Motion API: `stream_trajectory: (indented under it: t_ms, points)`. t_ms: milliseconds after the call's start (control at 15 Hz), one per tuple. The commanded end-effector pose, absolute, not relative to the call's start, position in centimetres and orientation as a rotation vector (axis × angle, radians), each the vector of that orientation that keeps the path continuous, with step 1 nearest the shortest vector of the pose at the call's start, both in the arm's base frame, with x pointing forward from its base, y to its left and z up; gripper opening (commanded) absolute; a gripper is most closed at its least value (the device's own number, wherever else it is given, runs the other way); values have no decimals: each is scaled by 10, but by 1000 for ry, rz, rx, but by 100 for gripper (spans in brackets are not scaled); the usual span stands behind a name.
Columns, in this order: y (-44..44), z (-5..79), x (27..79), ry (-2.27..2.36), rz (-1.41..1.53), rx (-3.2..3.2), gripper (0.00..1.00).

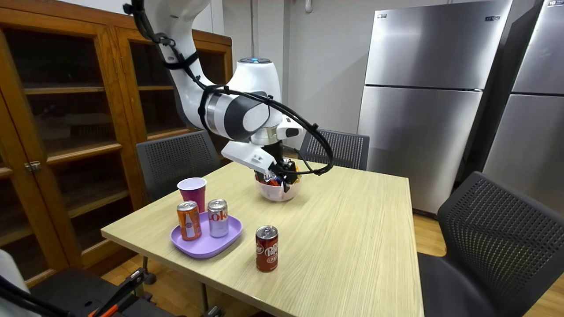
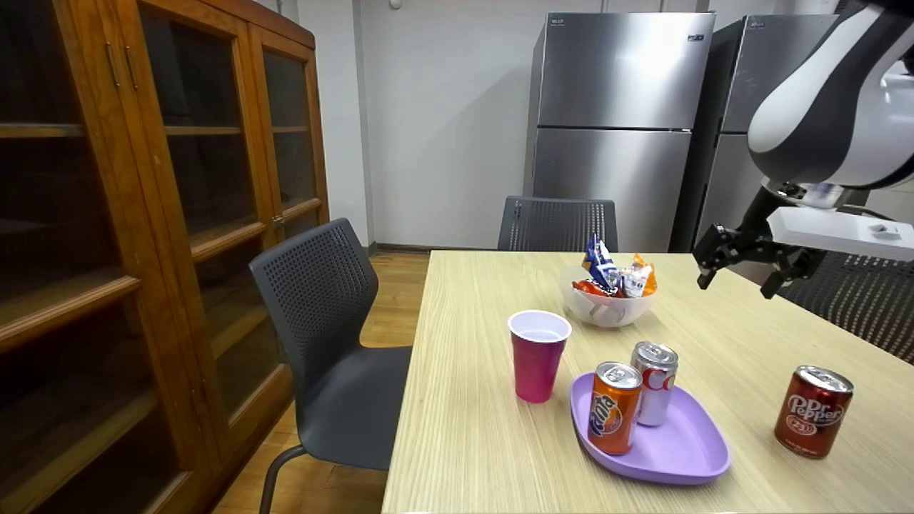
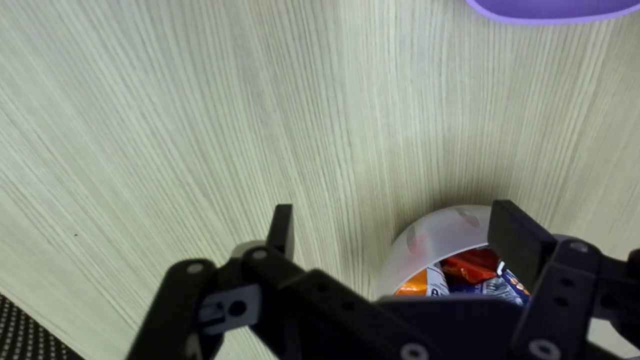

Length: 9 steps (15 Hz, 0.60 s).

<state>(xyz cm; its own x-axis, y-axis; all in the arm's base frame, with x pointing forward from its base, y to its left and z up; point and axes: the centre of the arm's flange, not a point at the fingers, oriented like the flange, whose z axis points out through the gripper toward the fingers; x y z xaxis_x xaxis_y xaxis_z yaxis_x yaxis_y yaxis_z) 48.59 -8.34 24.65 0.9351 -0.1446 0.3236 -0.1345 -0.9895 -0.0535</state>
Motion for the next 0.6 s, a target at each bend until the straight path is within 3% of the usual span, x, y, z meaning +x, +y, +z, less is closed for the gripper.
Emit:
stream_trajectory:
  t_ms: [0, 533]
  points:
    - [-94, 255, 464, 250, -452, -3111, 100]
    - [-123, 241, 433, 339, -321, -3178, 100]
